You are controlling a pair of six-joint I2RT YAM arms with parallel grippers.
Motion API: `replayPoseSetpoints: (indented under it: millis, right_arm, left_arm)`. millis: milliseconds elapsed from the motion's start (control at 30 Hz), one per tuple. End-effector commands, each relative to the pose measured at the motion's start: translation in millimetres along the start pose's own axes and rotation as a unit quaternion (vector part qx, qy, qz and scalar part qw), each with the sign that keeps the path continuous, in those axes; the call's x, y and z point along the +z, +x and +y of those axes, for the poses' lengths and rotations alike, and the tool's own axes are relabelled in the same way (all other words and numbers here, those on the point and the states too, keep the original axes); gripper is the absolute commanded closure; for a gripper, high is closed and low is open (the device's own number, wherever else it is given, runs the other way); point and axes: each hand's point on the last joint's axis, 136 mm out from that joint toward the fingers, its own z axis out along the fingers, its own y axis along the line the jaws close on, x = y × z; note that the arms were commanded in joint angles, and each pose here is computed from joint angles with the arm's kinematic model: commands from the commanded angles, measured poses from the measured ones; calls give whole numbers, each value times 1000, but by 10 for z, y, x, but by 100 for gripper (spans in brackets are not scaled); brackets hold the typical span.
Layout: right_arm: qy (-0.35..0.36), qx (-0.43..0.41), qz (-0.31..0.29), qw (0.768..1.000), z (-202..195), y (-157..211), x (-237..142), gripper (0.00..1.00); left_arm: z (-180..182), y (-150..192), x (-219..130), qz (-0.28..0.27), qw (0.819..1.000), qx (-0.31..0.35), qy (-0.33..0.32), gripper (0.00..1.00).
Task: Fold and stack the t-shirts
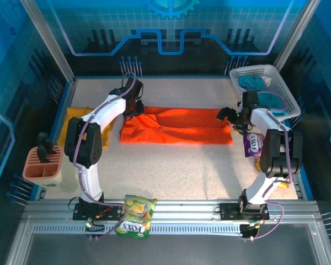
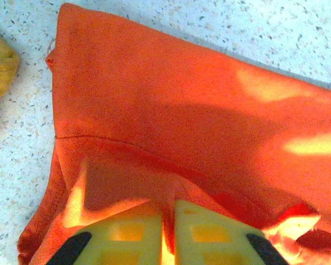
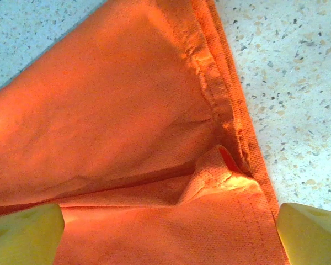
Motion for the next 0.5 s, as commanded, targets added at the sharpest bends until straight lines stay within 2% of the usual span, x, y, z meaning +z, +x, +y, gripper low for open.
replayPoseSetpoints:
  millis: [0,67,100,133,167,267,367,467]
  right_arm:
    - [-21,-27,6,999,118,112,-35,0]
    - [-20,-37,4,999,142,143,-57,0]
    - [-20,-42,1,999,152,153,-71,0]
    - [-17,-46,-2,999,152,162,-90,0]
    - [-15,-48,-4,999,151,170,-105,0]
    - [-32,-60,-1,998,224,208,-119,0]
    - [-44,-72,7,996,313,254,-121,0]
    - [-62,-85,10,994,440,292,-72,0]
  left_arm:
    - [229,-64,189,16,1000,-13,-19,73]
    - [309,-74,265,28,999,-32,-11,69]
    - [343,-83,276,29,999,-37,-11,61]
    - [374,-102,265,27,999,-40,-12,48]
    - [393,-125,234,22,999,-39,-12,38]
    - [400,-169,41,4,999,-40,-4,30]
    - [281,-113,-197,-7,998,-58,36,28]
    - [13,38,-373,-14,995,-64,80,28]
